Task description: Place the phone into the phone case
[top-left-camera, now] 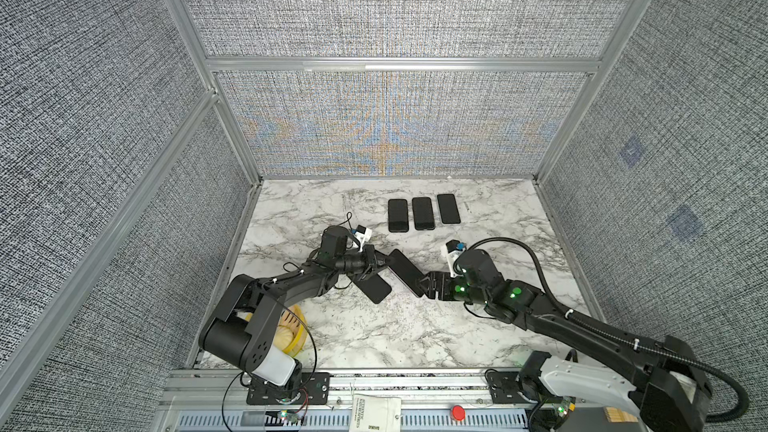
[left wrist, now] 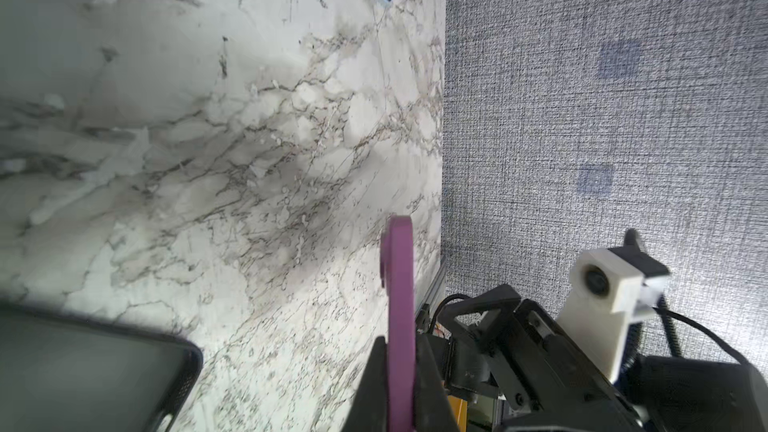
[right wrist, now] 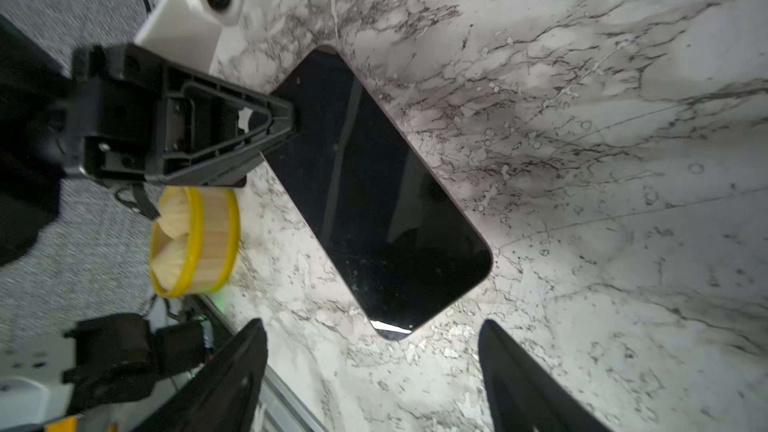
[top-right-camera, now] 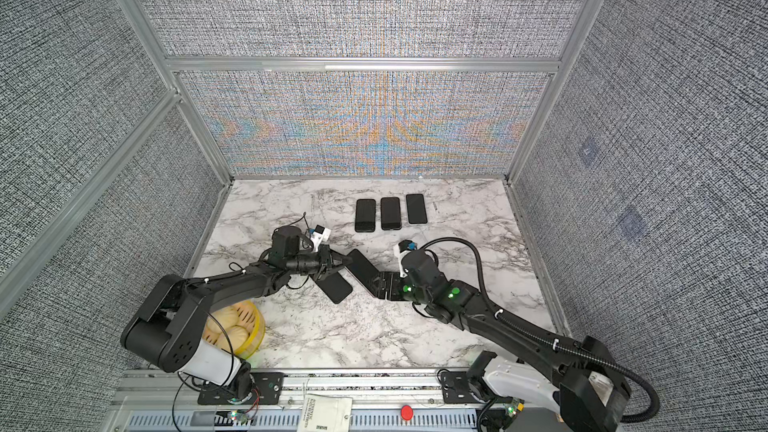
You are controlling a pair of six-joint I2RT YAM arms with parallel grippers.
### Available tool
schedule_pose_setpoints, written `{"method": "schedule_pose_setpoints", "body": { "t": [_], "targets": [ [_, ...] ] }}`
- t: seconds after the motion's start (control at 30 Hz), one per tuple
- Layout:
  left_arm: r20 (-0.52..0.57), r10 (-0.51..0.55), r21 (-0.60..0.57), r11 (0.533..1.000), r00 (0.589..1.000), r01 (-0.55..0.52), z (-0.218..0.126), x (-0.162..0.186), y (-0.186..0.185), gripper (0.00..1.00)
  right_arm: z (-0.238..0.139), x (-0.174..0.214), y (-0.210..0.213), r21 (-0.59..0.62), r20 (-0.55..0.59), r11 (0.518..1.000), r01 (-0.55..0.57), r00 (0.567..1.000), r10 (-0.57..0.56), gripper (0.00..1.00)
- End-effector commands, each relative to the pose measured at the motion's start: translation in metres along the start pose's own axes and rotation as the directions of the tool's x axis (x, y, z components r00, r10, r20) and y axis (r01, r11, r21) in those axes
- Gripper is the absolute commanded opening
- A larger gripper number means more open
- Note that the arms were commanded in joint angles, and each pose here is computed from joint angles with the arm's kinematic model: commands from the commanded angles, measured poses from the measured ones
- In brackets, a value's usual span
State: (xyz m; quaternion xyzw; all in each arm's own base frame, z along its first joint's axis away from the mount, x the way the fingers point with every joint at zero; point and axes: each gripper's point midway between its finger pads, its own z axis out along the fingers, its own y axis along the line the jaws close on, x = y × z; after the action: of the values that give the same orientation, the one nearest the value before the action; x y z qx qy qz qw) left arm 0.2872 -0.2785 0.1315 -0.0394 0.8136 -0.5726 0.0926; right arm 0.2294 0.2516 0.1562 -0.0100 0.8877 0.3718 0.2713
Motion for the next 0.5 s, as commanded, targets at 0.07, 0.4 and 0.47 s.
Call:
{"method": "schedule_pose_setpoints", "body": {
  "t": [0.07,0.4,0.47],
  "targets": [
    [0.048,0.025,0.152,0.988,0.999,-0.032,-0.006,-0.021,-0.034,0.0,-0.01,-0.022,0.027,-0.218,0.064,0.961,-0.172,0.98,0.19,0.8],
    [0.134,-0.059,0.347,0.938,0.989,0.008,-0.013,-0.044,-0.044,0.0,0.009,-0.036,0.026,-0.41,0.041,0.868,-0.279,0.945,0.324,0.77],
    [0.126,-0.088,0.381,0.924,0.988,0.034,-0.013,-0.044,-0.042,0.0,0.012,-0.039,0.026,-0.44,0.046,0.854,-0.279,0.942,0.331,0.74]
  ]
}}
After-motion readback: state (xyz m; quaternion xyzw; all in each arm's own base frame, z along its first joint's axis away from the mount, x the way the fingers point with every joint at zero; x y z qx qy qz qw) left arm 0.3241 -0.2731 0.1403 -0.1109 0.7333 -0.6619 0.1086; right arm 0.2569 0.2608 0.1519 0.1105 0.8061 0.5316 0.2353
